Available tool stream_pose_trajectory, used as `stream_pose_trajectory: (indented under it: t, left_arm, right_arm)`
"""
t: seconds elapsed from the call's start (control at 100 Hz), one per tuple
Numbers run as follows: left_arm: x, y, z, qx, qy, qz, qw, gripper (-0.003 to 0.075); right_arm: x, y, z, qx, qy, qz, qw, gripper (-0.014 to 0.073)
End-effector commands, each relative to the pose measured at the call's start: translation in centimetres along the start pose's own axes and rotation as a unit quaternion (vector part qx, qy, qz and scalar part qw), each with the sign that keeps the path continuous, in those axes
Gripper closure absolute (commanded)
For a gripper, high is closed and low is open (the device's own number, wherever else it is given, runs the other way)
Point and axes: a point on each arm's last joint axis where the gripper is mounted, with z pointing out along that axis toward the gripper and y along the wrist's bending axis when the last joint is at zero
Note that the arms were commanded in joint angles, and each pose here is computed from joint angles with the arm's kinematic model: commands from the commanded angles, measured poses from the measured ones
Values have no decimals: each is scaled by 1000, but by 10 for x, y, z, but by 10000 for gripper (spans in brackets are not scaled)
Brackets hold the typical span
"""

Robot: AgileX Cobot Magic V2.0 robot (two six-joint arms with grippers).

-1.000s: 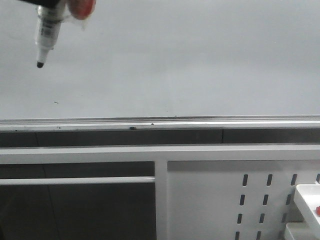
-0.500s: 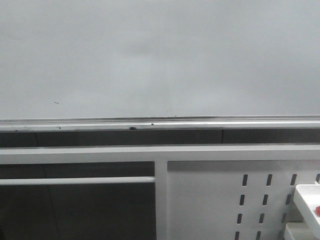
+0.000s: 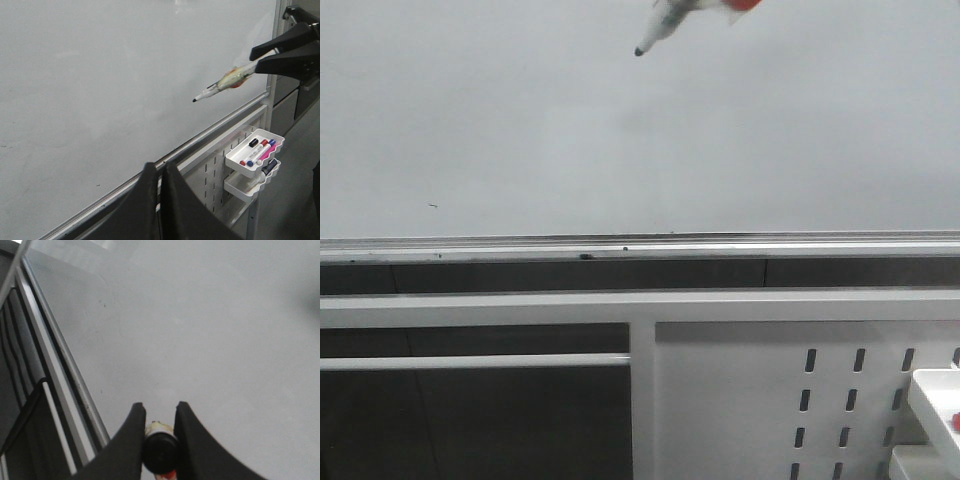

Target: Write number 1 on whiteboard

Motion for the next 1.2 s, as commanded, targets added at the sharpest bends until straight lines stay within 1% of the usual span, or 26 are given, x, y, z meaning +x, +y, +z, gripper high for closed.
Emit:
stream_pose_trajectory:
  t: [0.0,0.08,0.14,0.52,0.79,1.19]
  left_arm:
    - [-14,-1,-2,11,-56,-2,998,740]
    - [-14,-1,-2,11,-56,-2,998,740]
    - [-13,-1,-2,11,-55,-2,998,740]
    - [-13,-1,-2,11,-55,-2,998,740]
    - [-13,-1,-2,11,-55,-2,998,740]
    - [-13,-1,-2,11,-55,-2,998,740]
  right_arm:
    - [-12,-16,8,88,-46,-20,995,664]
    - [-10,-17,14,113,-50,-24,992,664]
    - [-8,-16,19,122,-48,-27,991,664]
    - [7,-6,39,126,-19,-39,991,664]
    - [23,-15,45,148,17,-46,988,664]
    - [25,-18,45,154,22,-45,987,664]
